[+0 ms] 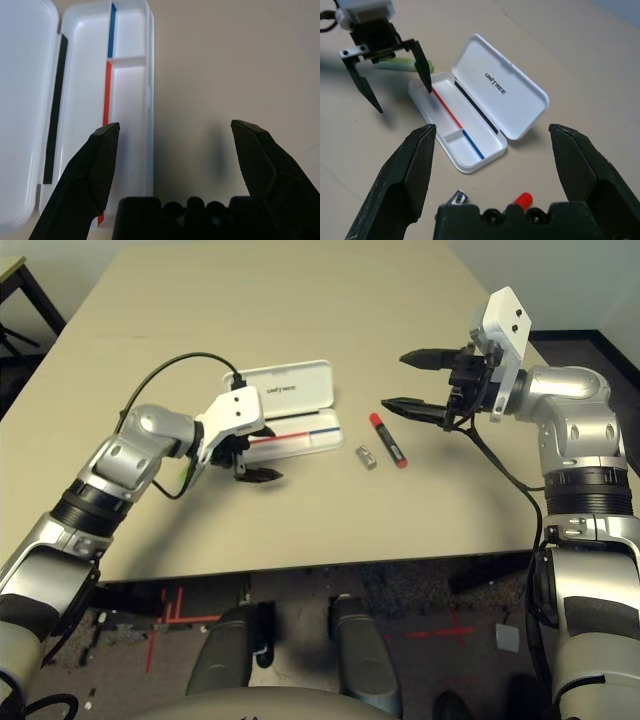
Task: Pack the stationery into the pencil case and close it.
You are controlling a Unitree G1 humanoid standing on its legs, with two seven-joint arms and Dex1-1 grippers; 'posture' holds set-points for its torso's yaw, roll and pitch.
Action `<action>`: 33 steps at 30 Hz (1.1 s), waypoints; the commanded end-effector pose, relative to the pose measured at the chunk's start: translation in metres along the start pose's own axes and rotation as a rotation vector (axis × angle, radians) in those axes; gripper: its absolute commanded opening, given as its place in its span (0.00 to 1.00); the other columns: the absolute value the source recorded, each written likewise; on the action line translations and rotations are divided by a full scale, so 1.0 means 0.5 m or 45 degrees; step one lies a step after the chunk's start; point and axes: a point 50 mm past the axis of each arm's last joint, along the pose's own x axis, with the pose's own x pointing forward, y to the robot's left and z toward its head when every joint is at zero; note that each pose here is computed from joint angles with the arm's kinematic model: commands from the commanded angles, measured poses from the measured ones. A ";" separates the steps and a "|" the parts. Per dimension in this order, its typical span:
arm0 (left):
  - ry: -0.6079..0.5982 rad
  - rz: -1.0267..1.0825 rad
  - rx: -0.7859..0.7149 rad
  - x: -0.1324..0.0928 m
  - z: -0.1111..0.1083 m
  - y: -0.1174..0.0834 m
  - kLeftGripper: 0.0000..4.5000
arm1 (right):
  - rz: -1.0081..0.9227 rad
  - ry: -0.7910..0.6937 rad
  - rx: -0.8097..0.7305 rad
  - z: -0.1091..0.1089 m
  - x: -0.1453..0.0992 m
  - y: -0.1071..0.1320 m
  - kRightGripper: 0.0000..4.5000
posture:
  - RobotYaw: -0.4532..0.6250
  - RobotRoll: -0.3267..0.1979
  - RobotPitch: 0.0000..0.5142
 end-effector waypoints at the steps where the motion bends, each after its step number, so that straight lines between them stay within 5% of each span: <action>1: 0.072 -0.042 0.012 0.008 0.001 0.004 1.00 | 0.051 0.013 -0.004 0.001 -0.009 0.010 1.00 | 0.39 0.62 0.29; 23: 0.201 -0.075 -0.171 0.054 -0.035 0.016 1.00 | 0.039 0.017 -0.023 0.009 -0.016 0.016 1.00 | 0.36 0.62 0.31; 28: 0.196 -0.071 -0.189 0.059 -0.042 0.017 0.76 | 0.030 0.031 -0.023 0.008 -0.024 0.014 1.00 | 0.36 0.62 0.31; 33: 0.190 -0.065 -0.197 0.057 -0.043 0.018 0.31 | 0.018 0.042 -0.038 0.014 -0.030 0.006 1.00 | 0.36 0.62 0.31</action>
